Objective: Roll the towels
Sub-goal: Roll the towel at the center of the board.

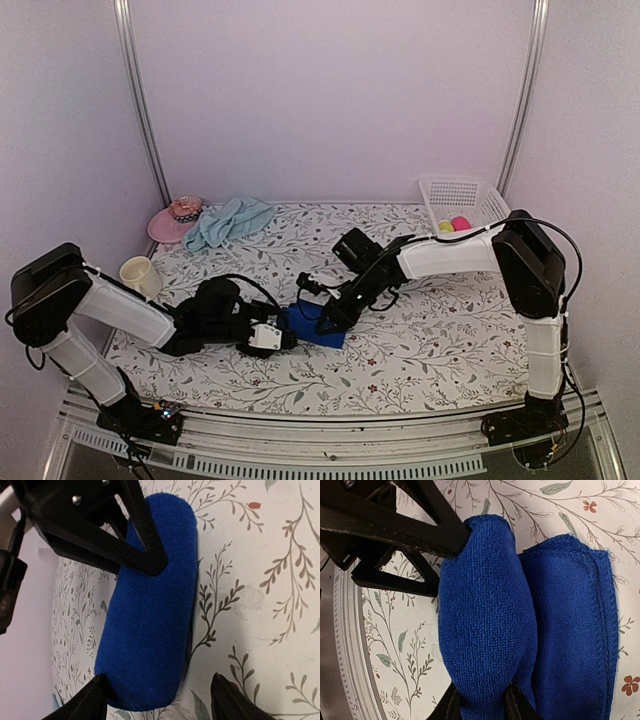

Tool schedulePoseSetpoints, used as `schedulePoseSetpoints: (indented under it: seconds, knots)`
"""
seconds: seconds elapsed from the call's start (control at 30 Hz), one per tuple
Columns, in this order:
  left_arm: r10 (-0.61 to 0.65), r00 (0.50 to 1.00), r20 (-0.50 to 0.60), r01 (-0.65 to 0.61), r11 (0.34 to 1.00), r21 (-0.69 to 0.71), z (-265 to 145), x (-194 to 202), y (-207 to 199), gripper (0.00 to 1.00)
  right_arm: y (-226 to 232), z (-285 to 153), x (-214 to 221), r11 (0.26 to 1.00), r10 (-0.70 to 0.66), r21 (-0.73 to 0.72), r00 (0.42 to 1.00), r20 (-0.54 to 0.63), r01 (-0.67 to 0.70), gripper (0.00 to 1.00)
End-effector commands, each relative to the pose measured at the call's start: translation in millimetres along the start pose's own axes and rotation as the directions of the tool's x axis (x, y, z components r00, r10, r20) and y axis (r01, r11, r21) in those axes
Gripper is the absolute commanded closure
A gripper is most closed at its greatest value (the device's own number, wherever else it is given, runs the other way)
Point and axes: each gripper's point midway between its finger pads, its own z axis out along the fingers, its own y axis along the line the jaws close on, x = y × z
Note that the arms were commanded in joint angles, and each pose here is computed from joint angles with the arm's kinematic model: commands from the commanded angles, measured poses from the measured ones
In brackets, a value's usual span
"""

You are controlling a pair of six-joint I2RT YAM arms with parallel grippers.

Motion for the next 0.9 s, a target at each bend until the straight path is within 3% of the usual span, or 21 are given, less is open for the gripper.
schedulePoseSetpoints:
  seconds: [0.0, 0.37, 0.67, 0.87]
  knots:
    - [0.053, 0.998, 0.019, -0.052, 0.998, -0.039, 4.7, -9.4, 6.4, 0.29, -9.3, 10.3, 25.1, 0.997, 0.068, -0.016, 0.994, -0.082, -0.069, 0.72]
    - [0.123, 0.992, 0.018, -0.121, 0.990, -0.067, 11.9, -14.1, 3.6, 0.30, -17.2, 10.1, 24.9, 0.996, 0.085, -0.033, 0.993, -0.077, -0.088, 0.70]
    - [0.138, 0.984, 0.116, -0.129, 0.989, -0.078, 0.5, -34.4, 3.0, 0.31, -23.6, 9.0, 25.1, 0.995, 0.095, -0.023, 0.992, -0.083, -0.098, 0.69]
    - [0.124, 0.989, 0.076, -0.121, 0.992, -0.046, 11.0, -28.0, 1.6, 0.36, -23.0, 8.9, 25.3, 0.995, 0.095, -0.027, 0.992, -0.085, -0.098, 0.68]
